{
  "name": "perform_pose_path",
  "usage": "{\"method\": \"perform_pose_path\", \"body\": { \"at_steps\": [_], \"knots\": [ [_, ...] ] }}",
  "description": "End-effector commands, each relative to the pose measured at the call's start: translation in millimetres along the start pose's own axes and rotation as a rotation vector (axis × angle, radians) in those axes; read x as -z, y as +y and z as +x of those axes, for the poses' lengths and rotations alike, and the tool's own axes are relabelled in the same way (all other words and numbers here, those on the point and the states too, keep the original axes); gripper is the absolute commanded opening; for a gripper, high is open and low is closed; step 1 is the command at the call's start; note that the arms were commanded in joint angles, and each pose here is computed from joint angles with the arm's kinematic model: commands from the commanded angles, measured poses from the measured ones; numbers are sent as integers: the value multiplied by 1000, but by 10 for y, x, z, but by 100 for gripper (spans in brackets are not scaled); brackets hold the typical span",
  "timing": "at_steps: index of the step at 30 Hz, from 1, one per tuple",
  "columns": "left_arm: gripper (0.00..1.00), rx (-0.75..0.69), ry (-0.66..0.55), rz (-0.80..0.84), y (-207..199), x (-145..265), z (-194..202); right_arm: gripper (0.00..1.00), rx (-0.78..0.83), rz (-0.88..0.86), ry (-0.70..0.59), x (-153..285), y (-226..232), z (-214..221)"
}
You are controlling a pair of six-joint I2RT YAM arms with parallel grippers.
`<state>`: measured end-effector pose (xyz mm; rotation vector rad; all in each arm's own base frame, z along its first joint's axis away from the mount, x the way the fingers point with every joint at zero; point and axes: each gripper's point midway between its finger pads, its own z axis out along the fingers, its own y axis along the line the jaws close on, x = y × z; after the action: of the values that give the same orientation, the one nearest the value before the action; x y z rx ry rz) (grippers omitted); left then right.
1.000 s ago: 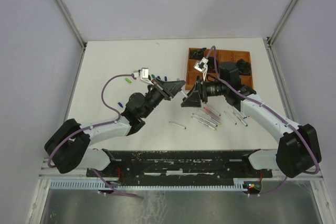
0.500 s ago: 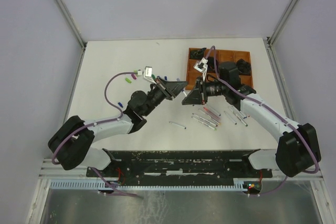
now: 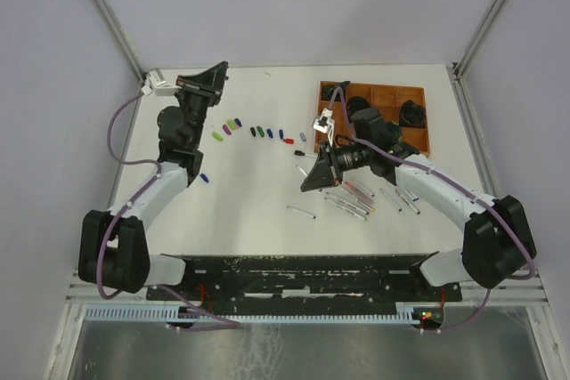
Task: Open the pen caps
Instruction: Open the pen cap from the pen, then place the pen cap at the center of the board.
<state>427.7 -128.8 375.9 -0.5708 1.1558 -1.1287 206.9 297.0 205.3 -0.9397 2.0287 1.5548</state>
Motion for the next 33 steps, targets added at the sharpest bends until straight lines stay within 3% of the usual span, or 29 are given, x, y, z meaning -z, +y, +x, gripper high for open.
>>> {"method": "perform_pose_path", "body": {
  "at_steps": [1, 4, 7, 12, 18, 21, 24, 33],
  "knots": [
    [3, 88, 50, 24, -221, 88, 55, 2, 70, 20, 28, 37, 25, 26],
    [3, 38, 172, -93, 39, 388, 277, 4, 158, 155, 68, 116, -192, 69],
    [3, -85, 241, -312, 490, 812, 354, 6, 196, 227, 116, 123, -362, 135],
    [3, -264, 332, -705, 1267, 1527, 360, 8, 195, 272, 187, 64, -524, 224],
    [3, -347, 509, -1097, 2064, 2061, 565, 9, 175, 290, 217, 35, -614, 280],
    [3, -386, 589, -1219, 2332, 2155, 662, 9, 176, 296, 223, 40, -634, 289],
    [3, -427, 573, -1299, 2479, 2162, 610, 9, 174, 295, 230, 41, -634, 298],
    [3, -495, 615, -1362, 2651, 2009, 607, 10, 168, 282, 237, 32, -625, 310]
  ]
}}
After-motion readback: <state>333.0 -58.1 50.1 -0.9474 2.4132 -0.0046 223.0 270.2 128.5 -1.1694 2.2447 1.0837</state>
